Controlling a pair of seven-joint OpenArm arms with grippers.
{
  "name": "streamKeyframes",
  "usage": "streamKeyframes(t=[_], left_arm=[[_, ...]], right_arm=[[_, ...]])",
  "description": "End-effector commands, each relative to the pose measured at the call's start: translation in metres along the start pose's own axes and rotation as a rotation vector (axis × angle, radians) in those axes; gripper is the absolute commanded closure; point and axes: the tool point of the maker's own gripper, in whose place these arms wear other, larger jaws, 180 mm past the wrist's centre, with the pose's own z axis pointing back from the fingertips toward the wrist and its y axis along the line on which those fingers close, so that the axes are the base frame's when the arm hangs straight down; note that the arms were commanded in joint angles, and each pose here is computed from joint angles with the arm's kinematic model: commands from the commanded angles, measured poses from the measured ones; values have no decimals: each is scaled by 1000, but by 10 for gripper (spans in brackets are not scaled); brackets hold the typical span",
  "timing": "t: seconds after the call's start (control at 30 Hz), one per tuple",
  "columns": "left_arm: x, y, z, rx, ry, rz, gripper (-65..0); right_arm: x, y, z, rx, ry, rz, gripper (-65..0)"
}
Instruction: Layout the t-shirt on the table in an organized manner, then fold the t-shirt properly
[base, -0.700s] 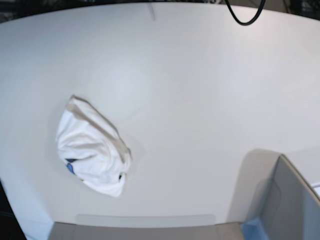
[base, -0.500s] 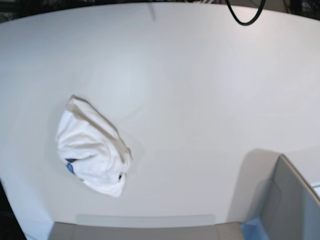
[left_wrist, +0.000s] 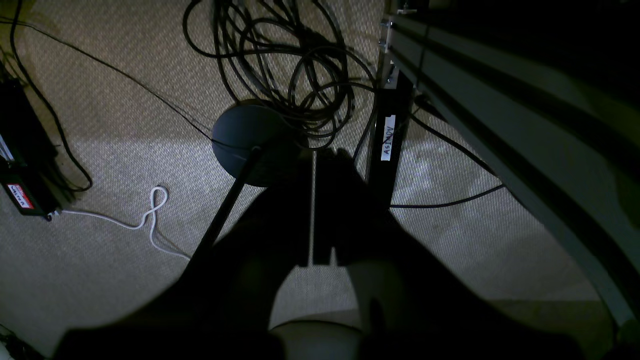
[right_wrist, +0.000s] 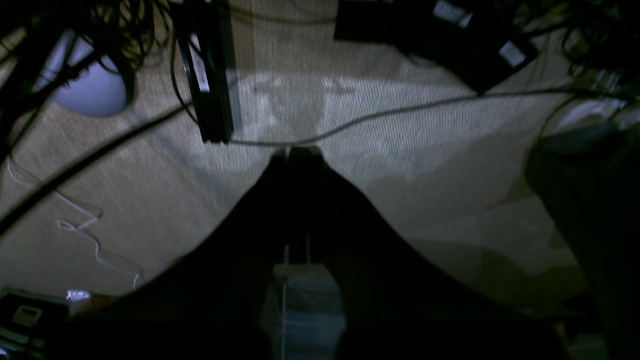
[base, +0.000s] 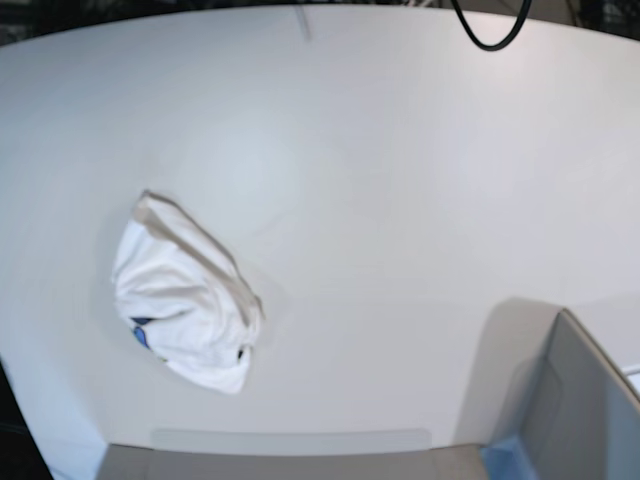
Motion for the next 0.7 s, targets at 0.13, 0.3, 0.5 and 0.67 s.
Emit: streamKeyframes(t=[0.13,0.3,0.5,0.67], left_arm=[[-7,13,1,21,-36,-5,0],[-9,19,1,30,-34,-7,0],[-27,51,6,78,-48,-16,0],[-50,66,18,101,-72,-27,0]], right_arm=[[-7,1,0,4,7,0,-2],[-8,-1,0,1,9,1,-1],[-22,-13,5,-13,-33,21,-1],[-37,-11,18,-6,-104,52,-1]])
